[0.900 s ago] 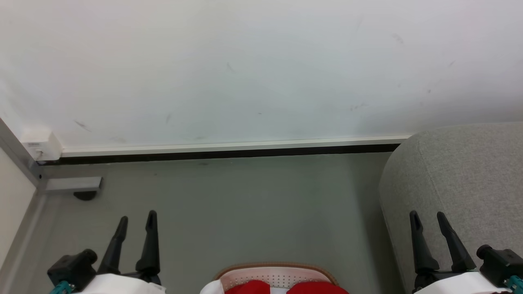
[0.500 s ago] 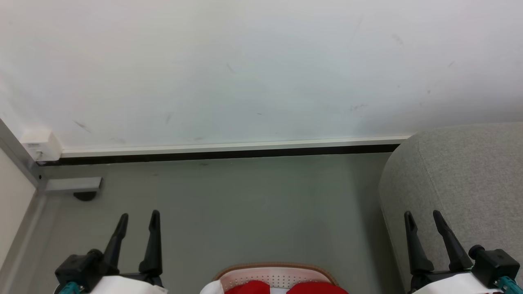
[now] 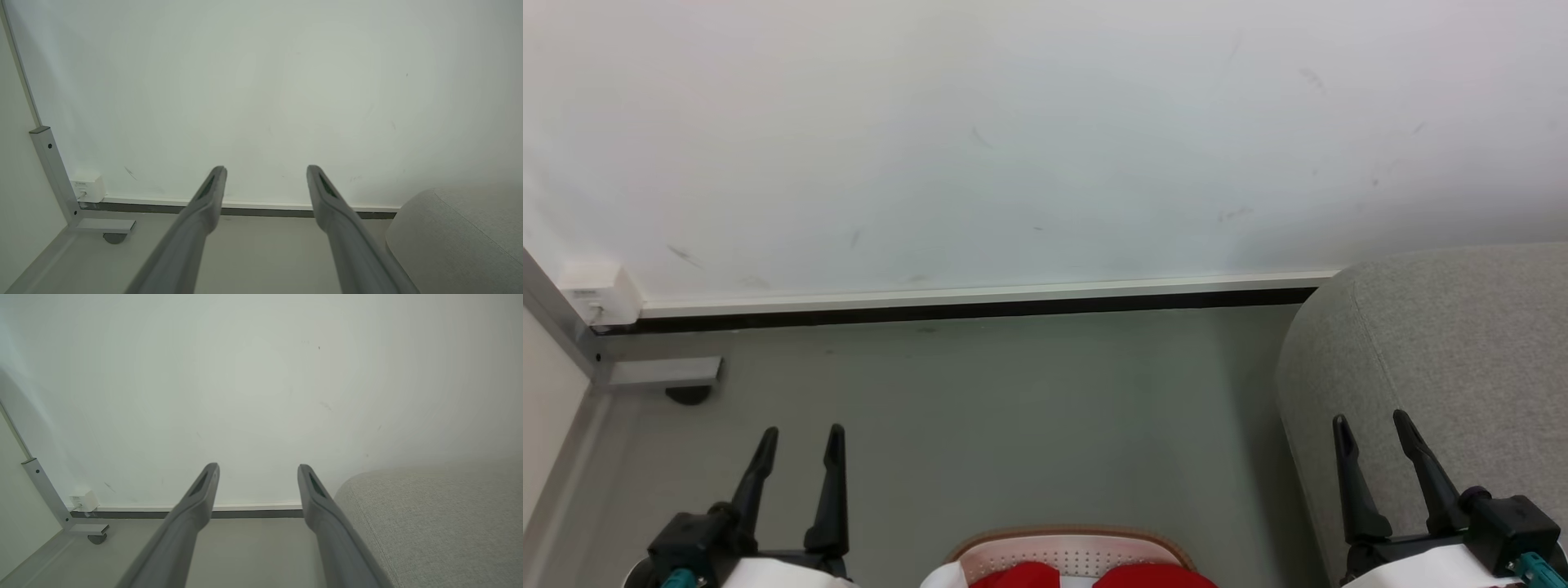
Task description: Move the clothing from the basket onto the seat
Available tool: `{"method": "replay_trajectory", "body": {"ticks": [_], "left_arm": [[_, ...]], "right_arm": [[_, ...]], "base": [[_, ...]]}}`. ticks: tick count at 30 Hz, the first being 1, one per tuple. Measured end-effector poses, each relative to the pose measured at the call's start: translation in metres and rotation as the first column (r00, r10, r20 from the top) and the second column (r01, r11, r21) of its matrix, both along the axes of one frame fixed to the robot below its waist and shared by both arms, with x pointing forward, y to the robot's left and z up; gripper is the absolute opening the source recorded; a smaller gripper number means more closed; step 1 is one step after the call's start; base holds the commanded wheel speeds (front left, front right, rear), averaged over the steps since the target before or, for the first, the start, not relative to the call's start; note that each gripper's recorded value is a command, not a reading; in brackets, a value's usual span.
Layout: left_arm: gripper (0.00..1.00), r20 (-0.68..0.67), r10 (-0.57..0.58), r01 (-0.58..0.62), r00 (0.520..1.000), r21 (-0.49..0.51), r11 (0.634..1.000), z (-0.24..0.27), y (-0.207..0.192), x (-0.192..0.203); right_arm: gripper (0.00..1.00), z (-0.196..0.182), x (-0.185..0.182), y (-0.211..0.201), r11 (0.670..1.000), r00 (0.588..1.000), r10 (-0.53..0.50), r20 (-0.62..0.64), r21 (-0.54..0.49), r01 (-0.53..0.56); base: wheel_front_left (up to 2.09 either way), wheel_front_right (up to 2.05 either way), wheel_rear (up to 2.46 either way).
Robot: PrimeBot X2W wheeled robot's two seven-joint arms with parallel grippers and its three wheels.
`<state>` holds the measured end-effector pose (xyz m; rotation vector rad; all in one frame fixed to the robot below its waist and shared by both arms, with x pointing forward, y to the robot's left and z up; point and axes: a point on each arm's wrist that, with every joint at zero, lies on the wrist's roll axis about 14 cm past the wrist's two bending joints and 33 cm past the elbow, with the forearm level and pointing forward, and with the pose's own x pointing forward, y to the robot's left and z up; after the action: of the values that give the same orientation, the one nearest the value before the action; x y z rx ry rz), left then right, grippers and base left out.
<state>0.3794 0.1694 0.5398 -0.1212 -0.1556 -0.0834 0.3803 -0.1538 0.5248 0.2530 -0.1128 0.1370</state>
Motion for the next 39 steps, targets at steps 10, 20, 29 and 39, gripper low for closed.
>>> {"method": "replay_trajectory", "body": {"ticks": [10,20,29,39], "left_arm": [[1.00,0.019,-0.007,0.006,1.000,0.054,0.999,0.0014,-0.0046,0.0008],[1.00,0.043,-0.007,0.003,0.999,0.087,0.996,0.0052,-0.0048,0.0007],[1.00,0.038,-0.008,0.005,0.999,0.085,0.996,0.0020,-0.0047,0.0009],[1.00,0.025,-0.008,0.007,1.000,0.067,0.998,-0.0018,-0.0051,0.0010]], "right_arm": [[1.00,0.0023,-0.0008,0.0008,0.998,1.000,0.000,0.017,-0.058,0.001],[1.00,0.0039,-0.0022,0.0019,0.994,0.999,0.001,0.032,-0.112,0.003],[1.00,0.0028,-0.0025,0.0033,0.992,0.999,0.004,0.032,-0.125,0.000],[1.00,0.0027,-0.0030,0.0027,0.992,0.999,0.002,0.032,-0.125,0.002]], "base": [[0.00,0.00,0.00],[0.00,0.00,0.00],[0.00,0.00,0.00],[0.00,0.00,0.00]]}}
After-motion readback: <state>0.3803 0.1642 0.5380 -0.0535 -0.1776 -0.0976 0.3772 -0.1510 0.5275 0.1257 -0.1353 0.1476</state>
